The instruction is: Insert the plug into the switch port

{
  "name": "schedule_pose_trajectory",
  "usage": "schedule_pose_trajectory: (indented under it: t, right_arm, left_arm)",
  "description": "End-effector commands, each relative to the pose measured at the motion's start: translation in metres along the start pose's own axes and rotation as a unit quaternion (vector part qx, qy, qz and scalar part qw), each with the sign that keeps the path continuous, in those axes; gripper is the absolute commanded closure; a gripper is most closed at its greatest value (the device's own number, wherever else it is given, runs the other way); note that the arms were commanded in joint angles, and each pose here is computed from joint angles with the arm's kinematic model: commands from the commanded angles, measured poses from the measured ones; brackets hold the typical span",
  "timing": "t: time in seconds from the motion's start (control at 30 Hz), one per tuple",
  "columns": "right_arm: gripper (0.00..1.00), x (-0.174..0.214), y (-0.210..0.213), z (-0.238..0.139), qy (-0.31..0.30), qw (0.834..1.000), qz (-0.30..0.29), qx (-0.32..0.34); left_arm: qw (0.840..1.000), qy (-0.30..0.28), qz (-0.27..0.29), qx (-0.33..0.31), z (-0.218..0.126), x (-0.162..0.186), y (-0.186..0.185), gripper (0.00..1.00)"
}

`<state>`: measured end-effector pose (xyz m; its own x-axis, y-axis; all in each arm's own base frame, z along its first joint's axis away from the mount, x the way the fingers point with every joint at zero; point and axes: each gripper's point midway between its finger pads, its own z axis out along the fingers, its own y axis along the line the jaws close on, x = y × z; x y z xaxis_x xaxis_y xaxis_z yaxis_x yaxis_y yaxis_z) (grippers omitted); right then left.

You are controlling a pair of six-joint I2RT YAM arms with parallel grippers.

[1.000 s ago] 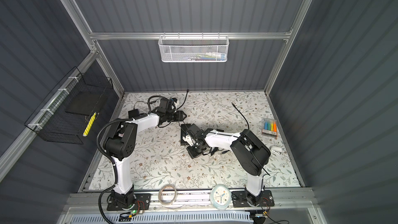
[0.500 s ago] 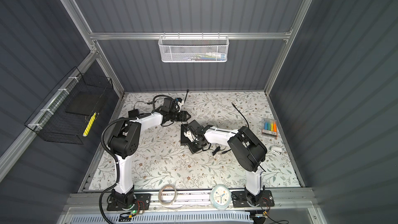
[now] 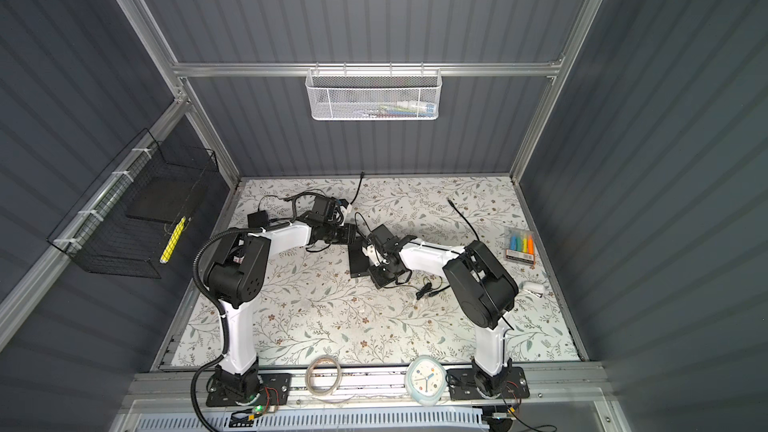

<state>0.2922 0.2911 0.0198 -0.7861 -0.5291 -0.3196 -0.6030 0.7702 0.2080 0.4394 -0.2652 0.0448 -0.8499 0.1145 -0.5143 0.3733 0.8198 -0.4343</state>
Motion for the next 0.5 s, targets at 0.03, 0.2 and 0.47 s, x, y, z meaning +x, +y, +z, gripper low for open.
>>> schedule_pose_trajectory:
  t: [0.03, 0.2, 0.47]
  right_arm:
    - [1.00, -0.008, -0.003, -0.012, -0.010, 1.000, -0.008, 0.008]
    - [1.00, 0.001, 0.009, -0.020, -0.005, 1.000, -0.004, -0.010]
    - [1.00, -0.007, 0.035, -0.029, -0.021, 0.999, -0.013, -0.035]
  left_arm:
    - [1.000, -0.006, 0.001, -0.029, -0.024, -0.001, 0.009, 0.39]
    - [0.999, -0.022, -0.002, -0.050, -0.042, -0.009, 0.018, 0.39]
    - [0.999, -0.030, 0.037, -0.016, -0.036, -0.027, 0.001, 0.39]
